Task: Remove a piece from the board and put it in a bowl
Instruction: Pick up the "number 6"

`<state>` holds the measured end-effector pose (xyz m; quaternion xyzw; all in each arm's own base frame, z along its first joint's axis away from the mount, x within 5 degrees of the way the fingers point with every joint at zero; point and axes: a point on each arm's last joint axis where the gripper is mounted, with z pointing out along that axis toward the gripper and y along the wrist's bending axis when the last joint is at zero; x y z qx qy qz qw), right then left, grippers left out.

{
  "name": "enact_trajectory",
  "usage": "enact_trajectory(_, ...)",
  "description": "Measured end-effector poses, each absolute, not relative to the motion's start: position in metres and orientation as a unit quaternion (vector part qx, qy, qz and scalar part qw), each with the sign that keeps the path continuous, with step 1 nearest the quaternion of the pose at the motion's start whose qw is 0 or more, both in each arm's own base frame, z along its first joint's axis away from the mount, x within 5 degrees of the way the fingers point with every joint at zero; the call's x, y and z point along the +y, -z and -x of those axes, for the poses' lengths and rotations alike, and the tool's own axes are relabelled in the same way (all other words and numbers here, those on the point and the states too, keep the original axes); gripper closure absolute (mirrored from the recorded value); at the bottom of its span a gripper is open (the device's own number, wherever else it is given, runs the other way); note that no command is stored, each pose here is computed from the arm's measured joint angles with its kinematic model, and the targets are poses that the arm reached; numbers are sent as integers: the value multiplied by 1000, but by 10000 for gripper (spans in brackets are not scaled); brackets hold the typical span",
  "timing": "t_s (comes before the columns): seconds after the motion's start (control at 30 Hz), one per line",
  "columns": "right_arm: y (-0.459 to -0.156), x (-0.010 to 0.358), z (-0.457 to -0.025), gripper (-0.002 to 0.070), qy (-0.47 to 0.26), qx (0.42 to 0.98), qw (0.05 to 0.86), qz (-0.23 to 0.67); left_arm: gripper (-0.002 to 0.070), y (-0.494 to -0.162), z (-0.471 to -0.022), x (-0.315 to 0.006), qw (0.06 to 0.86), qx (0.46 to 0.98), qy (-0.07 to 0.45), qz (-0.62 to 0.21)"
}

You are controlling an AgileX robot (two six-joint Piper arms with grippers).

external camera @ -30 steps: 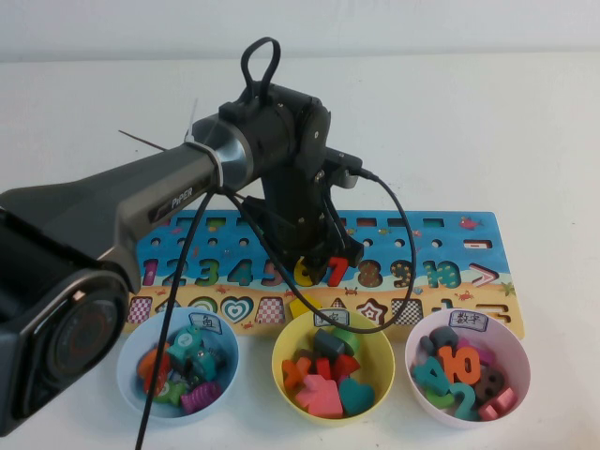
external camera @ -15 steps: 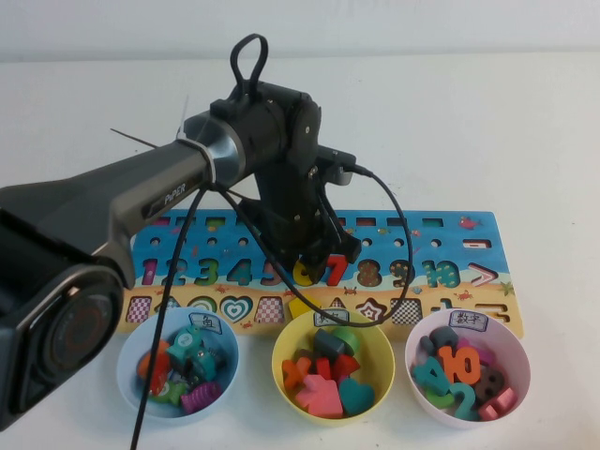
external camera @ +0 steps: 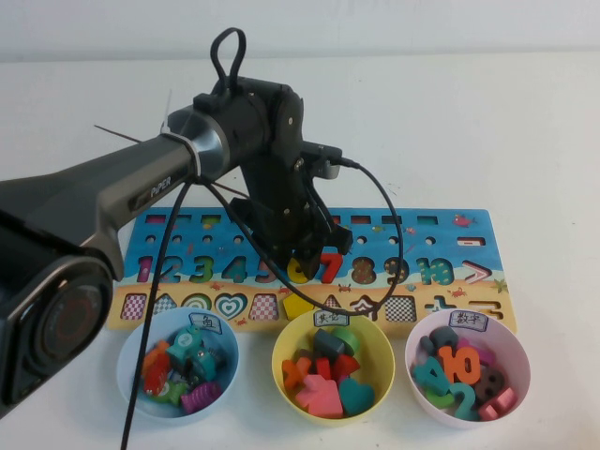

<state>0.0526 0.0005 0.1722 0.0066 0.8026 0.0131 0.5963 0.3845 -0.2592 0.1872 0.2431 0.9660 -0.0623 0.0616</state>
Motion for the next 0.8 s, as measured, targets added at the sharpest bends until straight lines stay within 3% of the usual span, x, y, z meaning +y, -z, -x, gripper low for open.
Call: enact_trajectory(0.8, -172, 0, -53, 694, -13, 803, 596, -7, 423, -187, -381, -263, 65, 958, 39, -278)
